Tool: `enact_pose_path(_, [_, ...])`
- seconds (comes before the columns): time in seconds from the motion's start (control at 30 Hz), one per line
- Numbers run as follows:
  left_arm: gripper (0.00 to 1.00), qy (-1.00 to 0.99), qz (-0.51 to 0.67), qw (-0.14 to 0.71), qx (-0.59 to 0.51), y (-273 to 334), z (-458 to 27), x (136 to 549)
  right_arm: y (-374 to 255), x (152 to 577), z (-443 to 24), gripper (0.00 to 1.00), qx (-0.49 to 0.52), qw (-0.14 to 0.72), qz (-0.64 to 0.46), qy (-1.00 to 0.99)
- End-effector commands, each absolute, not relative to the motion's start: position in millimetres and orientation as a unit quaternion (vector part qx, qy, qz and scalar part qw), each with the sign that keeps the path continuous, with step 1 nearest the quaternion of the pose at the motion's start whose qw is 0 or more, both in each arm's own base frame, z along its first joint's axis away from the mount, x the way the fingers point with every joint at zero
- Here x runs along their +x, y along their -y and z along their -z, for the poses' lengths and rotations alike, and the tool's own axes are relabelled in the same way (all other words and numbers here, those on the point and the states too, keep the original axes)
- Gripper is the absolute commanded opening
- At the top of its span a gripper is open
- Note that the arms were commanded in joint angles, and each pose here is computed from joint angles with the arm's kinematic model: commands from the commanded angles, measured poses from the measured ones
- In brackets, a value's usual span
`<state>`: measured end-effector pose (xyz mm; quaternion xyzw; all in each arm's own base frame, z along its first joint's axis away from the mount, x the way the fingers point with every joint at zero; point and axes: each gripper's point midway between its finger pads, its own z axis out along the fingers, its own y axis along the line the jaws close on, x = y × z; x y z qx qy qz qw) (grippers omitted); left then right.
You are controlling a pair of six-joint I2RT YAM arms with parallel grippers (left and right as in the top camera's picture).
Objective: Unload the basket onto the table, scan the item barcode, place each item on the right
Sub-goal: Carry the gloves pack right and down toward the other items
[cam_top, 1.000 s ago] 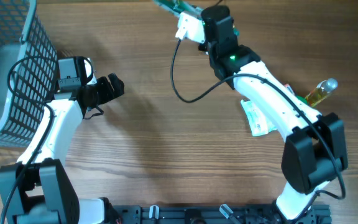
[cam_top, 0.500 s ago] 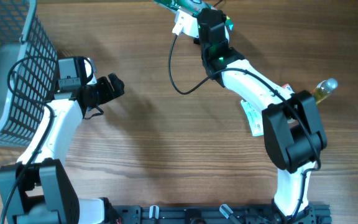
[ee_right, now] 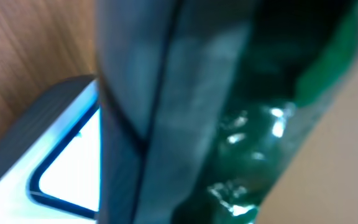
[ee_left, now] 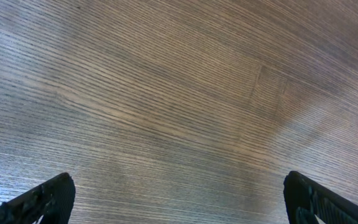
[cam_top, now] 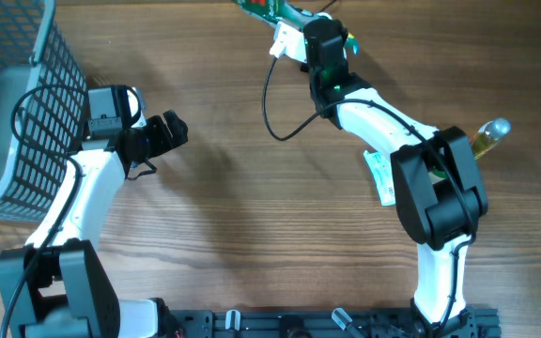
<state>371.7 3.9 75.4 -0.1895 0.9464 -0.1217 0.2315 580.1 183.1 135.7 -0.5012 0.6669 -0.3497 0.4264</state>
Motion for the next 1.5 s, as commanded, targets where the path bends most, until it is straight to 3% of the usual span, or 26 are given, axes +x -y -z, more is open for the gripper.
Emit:
enact_pose_path(0.0, [1.0,-0.946,0.119,0.234,-0.188,-6.1,-76.6,370.9,-186.5,577.2,-117.7,0.05,-0.475,0.428,0.308,-0.704])
enact_pose_path(0.5, [1.0,-0.946,0.119,0.234,-0.188,-6.1,-76.6,370.9,-208.6,558.7,-95.4,0.04,-0.441,0.432,0.193,-0.763])
enact_pose_path(0.73, [1.0,-0.946,0.119,0.234,-0.188,-6.1,-76.6,370.9,-212.5,552.9,-187.0,0.04,-0.422,0.504,0.183,-0.731])
enact_pose_path(0.97, [1.0,-0.946,0.119,0.234,-0.188,-6.0,-76.6,370.9,-193.7,505.7,-250.1,0.04,-0.367,0.502,0.127,-0.773])
enact_pose_path(1.07, [1.0,-0.946,0.119,0.234,-0.188,-6.1,-76.6,370.9,-161.4,465.0,-249.6,0.04,-0.26,0.446,0.066,-0.854])
enact_pose_path(1.2, [1.0,-0.946,0.119,0.234,-0.188,-6.1,-76.6,370.9,-117.0,392.5,-194.1,0.05,-0.122,0.264,0.013,-0.957])
enact_pose_path(1.33, [1.0,-0.946,0.119,0.234,-0.188,-6.1,-76.6,370.9,-75.3,325.2,-141.5,0.05,-0.062,0.094,0.02,-0.993])
enact_pose_path(1.47, [1.0,-0.946,0.119,0.234,-0.188,-6.1,-76.6,370.9,-55.3,303.4,-114.3,0.07,-0.039,0.043,0.031,-0.998])
